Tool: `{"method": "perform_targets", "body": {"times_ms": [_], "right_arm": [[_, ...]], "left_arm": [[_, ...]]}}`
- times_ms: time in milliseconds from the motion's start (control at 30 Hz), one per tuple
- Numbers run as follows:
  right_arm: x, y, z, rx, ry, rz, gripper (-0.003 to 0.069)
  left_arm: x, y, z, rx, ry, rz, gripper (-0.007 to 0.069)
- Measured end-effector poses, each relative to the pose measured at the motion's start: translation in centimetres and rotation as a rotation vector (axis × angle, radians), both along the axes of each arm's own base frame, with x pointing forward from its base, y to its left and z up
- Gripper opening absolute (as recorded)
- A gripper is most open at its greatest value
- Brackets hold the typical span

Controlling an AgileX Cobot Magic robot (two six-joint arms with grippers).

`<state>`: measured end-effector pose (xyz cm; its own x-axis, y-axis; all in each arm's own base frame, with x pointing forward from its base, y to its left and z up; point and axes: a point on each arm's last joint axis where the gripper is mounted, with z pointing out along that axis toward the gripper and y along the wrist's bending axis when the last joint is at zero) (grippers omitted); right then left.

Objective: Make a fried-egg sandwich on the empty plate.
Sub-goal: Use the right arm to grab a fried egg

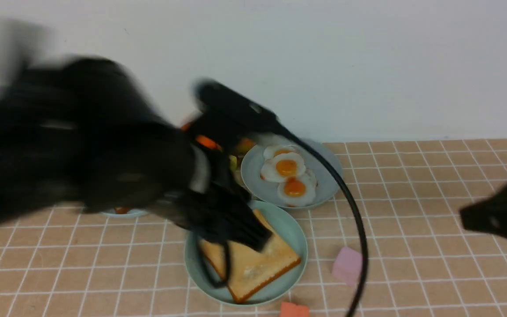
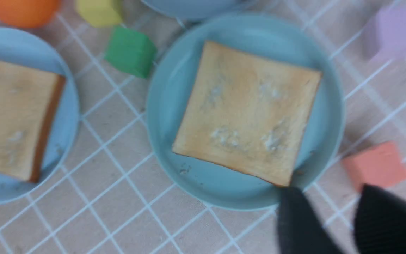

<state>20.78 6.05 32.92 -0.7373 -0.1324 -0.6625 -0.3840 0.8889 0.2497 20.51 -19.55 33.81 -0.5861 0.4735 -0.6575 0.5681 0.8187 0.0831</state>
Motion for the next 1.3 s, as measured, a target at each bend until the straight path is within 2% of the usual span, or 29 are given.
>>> {"method": "perform_targets", "body": {"times_ms": [33,67,100,267,467,567,633,667,733,867,1067,1200,1300], "right_arm": [[0.2,0.1,0.0,0.001,0.002,0.003,0.0195],[1.9,0.5,-0.2,0.020,0.016,0.020,0.0157],[2.9,0.9,-0.2,0.027,0.020,0.034,0.0137],[7.3,3.4,-1.0,0.016,0.038,0.124,0.0088],[11.1,7.3,-2.1,0.009,0.058,0.207,0.0101],[13.7,8.5,-3.2,0.034,0.104,0.179,0.0146],[16.4,9.4,-4.7,0.055,0.147,0.137,0.0218],[16.6,9.4,-4.8,0.055,0.148,0.136,0.0224],[18.8,10.1,-6.2,0.062,0.168,0.119,0.0294],[21.9,10.8,-8.4,0.071,0.191,0.095,0.0384],[24.2,9.7,-10.0,0.090,0.225,0.037,0.0405],[24.8,8.9,-10.4,0.094,0.233,0.020,0.0407],[25.1,8.7,-11.2,0.099,0.253,0.007,0.0407]], "left_arm": [[-0.2,0.2,0.0,-0.006,0.000,0.004,0.0120],[-1.6,1.7,1.1,-0.066,-0.034,0.015,0.0013],[-2.3,2.4,1.1,-0.087,-0.043,0.018,-0.0011],[-5.6,5.8,-0.3,-0.193,-0.070,0.050,-0.0013],[-7.6,8.3,-2.3,-0.264,-0.065,0.130,-0.0013],[-7.9,9.0,-2.2,-0.286,-0.095,0.154,-0.0013],[-7.8,9.0,-1.8,-0.302,-0.129,0.146,-0.0013],[-7.8,8.9,-1.8,-0.304,-0.130,0.145,-0.0013],[-7.6,8.6,-1.7,-0.313,-0.133,0.136,-0.0013],[-6.7,7.4,-2.4,-0.272,-0.122,0.098,-0.0013],[-3.3,6.4,-4.1,-0.169,-0.074,0.126,-0.0013],[-0.4,7.1,-4.0,-0.170,-0.038,0.171,-0.0013],[0.5,7.2,-3.7,-0.188,-0.021,0.141,-0.0013]]}}
